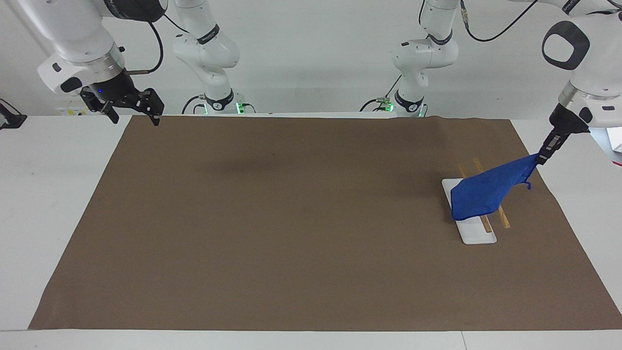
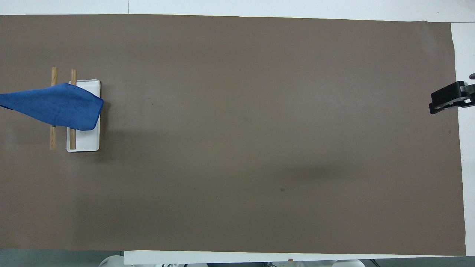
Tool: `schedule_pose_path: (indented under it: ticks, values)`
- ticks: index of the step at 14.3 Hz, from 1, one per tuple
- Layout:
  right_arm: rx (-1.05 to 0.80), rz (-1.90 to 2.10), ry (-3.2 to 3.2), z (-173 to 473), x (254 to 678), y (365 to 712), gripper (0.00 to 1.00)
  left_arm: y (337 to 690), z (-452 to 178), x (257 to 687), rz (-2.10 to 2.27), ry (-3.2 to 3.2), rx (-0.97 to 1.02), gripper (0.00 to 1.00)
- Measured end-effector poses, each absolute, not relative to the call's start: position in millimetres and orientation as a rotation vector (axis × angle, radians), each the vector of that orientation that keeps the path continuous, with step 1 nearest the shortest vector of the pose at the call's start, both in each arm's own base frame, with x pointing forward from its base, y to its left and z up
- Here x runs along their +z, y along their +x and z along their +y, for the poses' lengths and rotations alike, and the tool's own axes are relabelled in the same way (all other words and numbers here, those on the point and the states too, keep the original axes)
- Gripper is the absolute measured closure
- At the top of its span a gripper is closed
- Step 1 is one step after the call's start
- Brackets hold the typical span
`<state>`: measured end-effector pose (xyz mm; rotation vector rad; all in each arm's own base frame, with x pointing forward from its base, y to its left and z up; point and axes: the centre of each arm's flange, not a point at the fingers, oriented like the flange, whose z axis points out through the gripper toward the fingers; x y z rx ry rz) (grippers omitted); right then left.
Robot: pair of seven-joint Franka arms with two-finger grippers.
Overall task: Right arm passes towel to left arm to hang
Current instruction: 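Drape the towel over the white rack and release with the left gripper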
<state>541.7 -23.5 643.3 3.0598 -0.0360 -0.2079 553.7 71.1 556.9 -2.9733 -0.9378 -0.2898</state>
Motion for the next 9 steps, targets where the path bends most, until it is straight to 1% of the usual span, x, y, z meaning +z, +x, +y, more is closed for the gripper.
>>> schedule_pose_path:
  ticks: [2,6,9]
  values:
    - [-0.232,-0.035,3.058,-23.2,639.8,540.0,0.0,547.0,78.4,544.0,-0.925,-2.977,-0.311,0.98]
    - [-0.263,0.004,3.053,-15.5,633.4,535.3,0.0,545.6,82.5,531.4,-0.873,-2.989,-0.337,0.98]
    - [-0.261,0.044,3.053,-13.5,634.9,533.2,0.0,540.8,108.4,514.5,-0.83,-2.988,-0.354,0.98]
